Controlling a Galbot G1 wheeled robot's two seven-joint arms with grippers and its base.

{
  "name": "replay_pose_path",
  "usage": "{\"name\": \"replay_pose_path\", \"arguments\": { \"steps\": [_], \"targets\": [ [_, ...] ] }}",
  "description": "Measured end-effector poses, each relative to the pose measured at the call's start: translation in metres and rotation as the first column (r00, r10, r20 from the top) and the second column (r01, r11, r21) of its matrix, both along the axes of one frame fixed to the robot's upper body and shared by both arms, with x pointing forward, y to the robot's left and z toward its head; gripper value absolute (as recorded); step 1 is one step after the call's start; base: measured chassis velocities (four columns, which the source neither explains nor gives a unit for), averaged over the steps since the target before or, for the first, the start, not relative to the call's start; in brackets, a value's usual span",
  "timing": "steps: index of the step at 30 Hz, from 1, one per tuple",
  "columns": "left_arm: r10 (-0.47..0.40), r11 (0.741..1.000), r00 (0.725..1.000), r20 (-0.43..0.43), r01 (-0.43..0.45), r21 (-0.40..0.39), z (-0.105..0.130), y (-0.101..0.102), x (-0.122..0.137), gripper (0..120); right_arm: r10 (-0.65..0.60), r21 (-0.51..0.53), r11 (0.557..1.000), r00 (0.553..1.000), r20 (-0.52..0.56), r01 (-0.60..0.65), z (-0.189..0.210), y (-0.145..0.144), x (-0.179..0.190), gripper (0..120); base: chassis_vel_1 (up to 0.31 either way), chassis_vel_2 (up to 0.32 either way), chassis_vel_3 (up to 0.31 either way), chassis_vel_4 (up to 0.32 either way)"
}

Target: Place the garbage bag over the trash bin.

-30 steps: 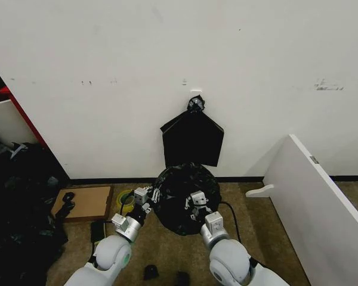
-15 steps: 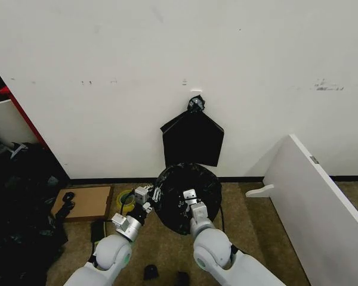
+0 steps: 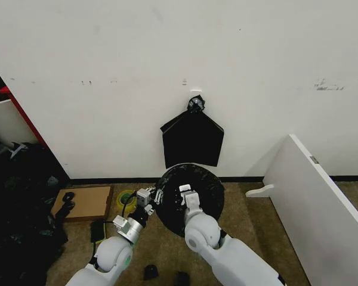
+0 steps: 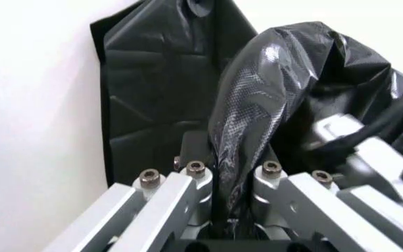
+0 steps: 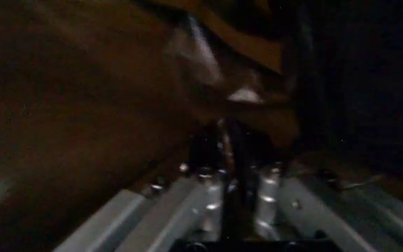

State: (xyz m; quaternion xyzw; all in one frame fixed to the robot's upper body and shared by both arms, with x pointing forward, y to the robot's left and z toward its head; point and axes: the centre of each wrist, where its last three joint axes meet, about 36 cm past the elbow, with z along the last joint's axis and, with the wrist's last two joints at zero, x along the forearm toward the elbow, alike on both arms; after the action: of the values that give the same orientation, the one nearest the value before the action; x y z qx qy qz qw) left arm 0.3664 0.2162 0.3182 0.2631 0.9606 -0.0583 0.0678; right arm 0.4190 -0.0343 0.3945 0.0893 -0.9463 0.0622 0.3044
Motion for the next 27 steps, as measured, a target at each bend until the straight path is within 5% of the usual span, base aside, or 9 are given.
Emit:
{"name": "replay_pose_path", "arguments": {
  "steps": [22, 27],
  "targets": [
    [-0.047, 0.999, 0.996, 0.07, 0.046, 0.025, -0.001, 0.005, -0.003, 4, -0.106, -0.098, 0.99, 0.994, -0.023, 0.103, -0.029, -0.027, 0.027, 0, 0.0, 0.0, 0.0, 0.0],
    [-0.036, 0.999, 0.997, 0.066, 0.034, 0.021, -0.004, 0.003, 0.0, 4, -0.065, -0.027, 0.998, 0.998, 0.016, 0.065, -0.031, -0.03, 0.008, 0, 0.0, 0.0, 0.0, 0.0]
  ]
}}
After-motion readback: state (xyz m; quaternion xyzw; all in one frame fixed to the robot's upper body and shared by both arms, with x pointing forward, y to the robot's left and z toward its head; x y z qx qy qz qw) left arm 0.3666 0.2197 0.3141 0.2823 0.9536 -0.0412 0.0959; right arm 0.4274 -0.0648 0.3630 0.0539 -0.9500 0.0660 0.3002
